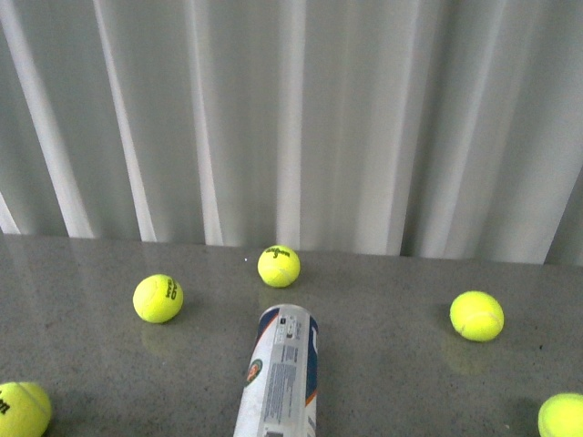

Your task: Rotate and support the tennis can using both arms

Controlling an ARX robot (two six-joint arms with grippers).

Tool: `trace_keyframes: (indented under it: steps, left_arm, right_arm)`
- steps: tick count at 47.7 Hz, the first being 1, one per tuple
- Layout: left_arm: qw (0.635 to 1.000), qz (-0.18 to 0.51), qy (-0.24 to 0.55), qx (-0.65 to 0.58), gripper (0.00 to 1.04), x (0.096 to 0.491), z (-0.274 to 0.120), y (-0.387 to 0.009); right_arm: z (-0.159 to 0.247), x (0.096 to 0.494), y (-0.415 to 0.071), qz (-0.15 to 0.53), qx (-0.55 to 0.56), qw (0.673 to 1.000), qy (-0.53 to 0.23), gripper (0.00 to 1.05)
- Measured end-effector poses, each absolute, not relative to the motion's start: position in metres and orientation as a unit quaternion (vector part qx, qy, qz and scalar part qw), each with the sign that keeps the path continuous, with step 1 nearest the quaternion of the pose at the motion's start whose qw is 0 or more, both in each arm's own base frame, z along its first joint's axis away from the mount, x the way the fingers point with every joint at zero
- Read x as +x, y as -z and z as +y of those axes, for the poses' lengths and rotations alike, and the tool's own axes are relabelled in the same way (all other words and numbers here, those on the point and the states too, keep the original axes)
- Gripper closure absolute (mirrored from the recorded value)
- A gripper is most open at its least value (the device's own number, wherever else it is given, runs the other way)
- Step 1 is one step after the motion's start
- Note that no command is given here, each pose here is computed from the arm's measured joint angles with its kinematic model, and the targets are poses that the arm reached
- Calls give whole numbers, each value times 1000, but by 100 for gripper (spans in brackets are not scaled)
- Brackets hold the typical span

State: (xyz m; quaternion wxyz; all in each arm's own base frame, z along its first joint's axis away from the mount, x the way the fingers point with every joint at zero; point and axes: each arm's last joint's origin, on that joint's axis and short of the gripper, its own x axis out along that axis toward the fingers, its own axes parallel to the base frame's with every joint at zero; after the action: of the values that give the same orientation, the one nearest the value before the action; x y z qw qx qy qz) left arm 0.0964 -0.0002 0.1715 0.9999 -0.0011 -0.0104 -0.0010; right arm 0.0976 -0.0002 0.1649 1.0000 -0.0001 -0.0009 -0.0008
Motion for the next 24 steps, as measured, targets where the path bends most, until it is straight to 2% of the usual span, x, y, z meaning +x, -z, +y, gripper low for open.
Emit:
trace_keyframes:
  steps: [24]
  left_arm:
    - [1000,-11,1,-1,7,96,0,-172]
  right_arm:
    - [0,98,-165,-1,0,1000,1,7]
